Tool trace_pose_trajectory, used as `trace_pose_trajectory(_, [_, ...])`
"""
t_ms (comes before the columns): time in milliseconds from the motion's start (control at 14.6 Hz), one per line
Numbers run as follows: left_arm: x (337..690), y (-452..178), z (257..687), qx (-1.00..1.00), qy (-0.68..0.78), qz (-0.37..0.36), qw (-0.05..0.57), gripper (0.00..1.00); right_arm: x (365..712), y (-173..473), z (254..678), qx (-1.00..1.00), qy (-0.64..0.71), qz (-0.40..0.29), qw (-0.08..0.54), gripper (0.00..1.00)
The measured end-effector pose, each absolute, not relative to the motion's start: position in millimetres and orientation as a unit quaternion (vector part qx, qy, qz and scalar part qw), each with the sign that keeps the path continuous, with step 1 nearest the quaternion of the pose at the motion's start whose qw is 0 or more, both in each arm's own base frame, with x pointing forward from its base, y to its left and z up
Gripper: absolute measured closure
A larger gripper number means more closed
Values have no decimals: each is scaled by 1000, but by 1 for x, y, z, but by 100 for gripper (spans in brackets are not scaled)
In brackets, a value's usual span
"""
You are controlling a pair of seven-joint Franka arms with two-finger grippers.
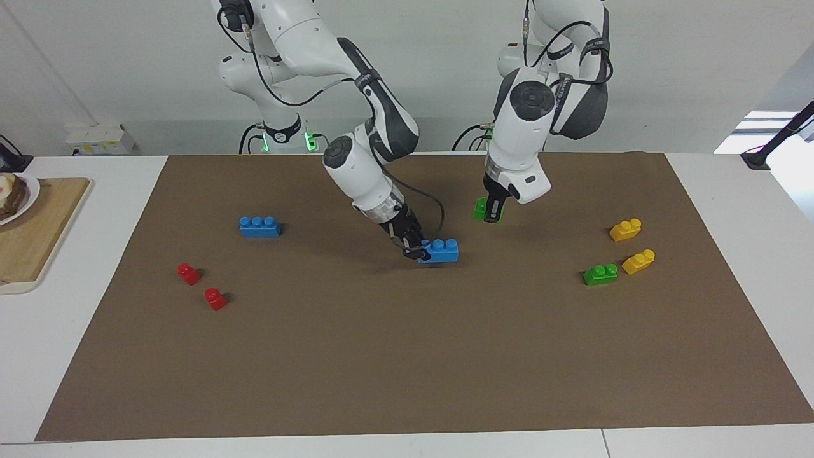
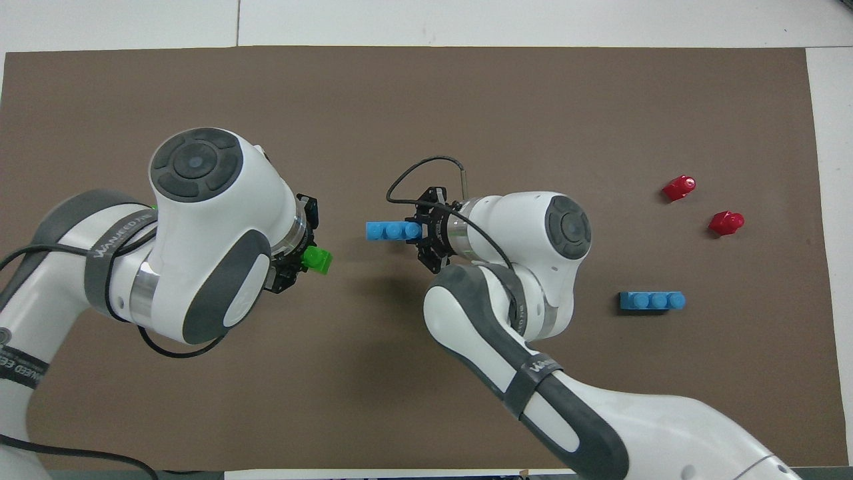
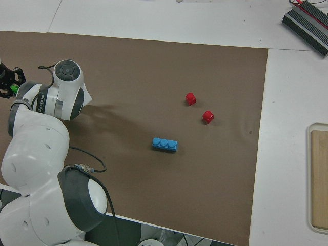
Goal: Remove green block with left arm and hold with right
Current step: 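Set the green brick by the yellow bricks while the right gripper sets blue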
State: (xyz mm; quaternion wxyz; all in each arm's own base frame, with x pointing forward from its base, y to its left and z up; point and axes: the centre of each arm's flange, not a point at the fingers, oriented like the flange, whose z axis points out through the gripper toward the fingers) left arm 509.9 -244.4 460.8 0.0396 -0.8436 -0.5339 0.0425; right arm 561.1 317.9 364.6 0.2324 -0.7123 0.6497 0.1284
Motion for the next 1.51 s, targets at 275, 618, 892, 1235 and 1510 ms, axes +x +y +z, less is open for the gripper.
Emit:
trace_pose_trajectory(275, [522, -183, 446, -890, -449, 63, 44, 64, 607, 186, 425, -746, 613, 142, 217, 65])
trace_pose_trajectory(618, [528, -88, 427, -950, -295, 95, 31, 64, 613, 38, 407, -750, 608, 155, 207, 65])
trace_pose_trajectory(892, [526, -10, 416, -980, -172, 96, 5, 64, 592, -30, 371, -747, 614, 169, 191, 65])
trace_pose_trajectory(1235, [515, 29, 369, -996, -73, 46, -11, 64, 570, -55, 335, -739, 624, 181, 180, 65])
trace_pose_trajectory(1510, [511, 28, 343, -998, -41, 39, -12, 64, 564, -57, 314, -732, 635, 174, 174, 65])
